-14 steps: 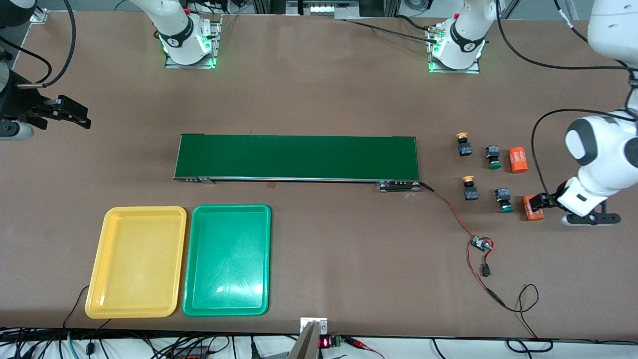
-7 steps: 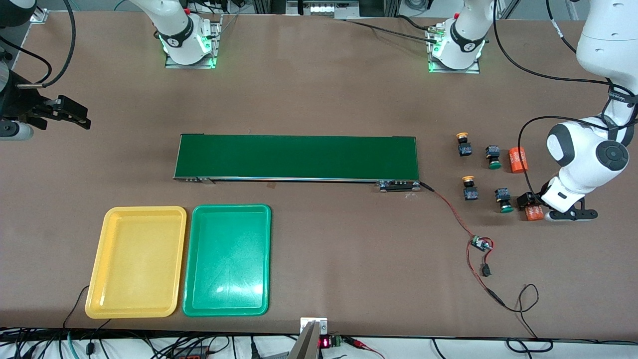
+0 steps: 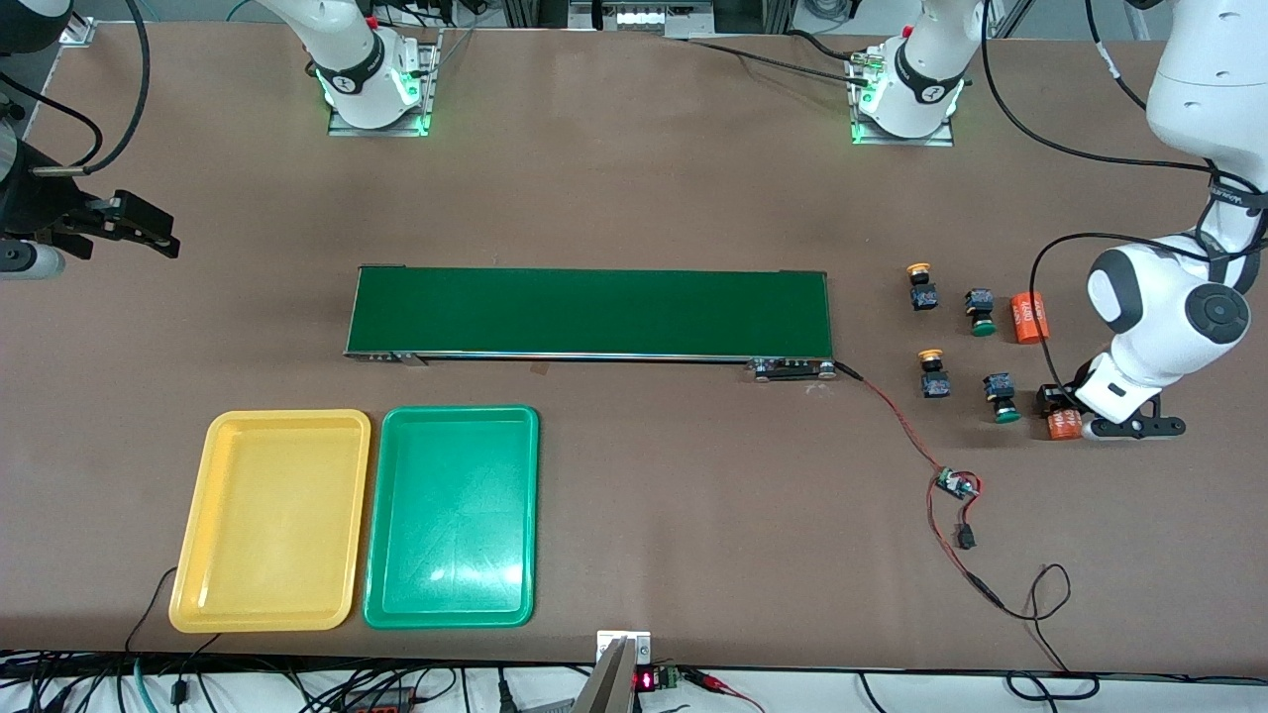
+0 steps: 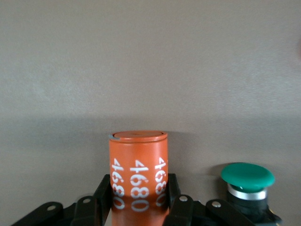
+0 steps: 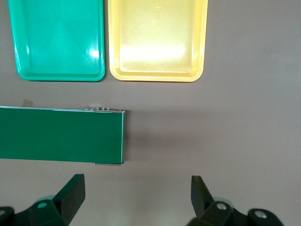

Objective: Sort buttons by color to trays
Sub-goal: 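Grasp the orange cylinder with the left gripper and lift it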

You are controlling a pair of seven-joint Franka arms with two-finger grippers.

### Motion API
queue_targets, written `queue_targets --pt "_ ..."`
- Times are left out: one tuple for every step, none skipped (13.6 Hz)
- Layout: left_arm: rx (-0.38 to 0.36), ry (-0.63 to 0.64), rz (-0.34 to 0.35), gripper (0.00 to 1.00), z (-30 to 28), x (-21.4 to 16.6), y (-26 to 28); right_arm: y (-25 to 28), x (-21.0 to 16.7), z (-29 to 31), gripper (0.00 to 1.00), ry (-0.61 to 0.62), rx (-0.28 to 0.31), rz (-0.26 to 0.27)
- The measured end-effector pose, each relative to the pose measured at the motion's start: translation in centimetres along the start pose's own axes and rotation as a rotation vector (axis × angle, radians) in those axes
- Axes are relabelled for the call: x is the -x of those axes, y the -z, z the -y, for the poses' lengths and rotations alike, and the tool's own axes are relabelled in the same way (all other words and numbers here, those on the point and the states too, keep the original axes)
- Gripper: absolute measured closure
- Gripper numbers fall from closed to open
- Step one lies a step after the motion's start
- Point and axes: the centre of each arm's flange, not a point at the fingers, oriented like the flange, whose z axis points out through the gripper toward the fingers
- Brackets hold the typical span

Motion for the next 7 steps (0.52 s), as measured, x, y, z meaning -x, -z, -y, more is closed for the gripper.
queue_targets --pt "0.006 -0.02 0.033 0.5 0.1 -0.6 1.4 0.0 0.0 0.0 0.0 0.0 0.0 0.0" --pt "0.014 -0.041 0.073 0.5 0.1 -1.5 3.3 0.0 0.0 0.0 0.0 -0.001 0.0 0.001" --pt "0.026 -0.063 0.115 0.5 -0.2 -2.3 5.4 -0.1 0.0 -0.1 0.0 -0.002 0.0 0.001" --pt "0.041 -0.09 0.162 0.5 -0.7 -3.0 7.5 -0.1 0.0 -0.2 0.0 -0.003 0.0 0.002" --pt "0.058 -0.118 0.207 0.5 -1.6 -3.6 9.4 -0.1 0.0 -0.2 0.0 -0.004 0.0 0.002" --pt "0.074 -0.146 0.243 0.5 -2.6 -4.1 11.0 -0.1 0.0 -0.2 0.0 -0.004 0.0 0.003" --pt "0.09 -0.171 0.277 0.5 -3.8 -4.4 12.2 -0.1 0.0 -0.2 0.0 -0.004 0.0 0.003"
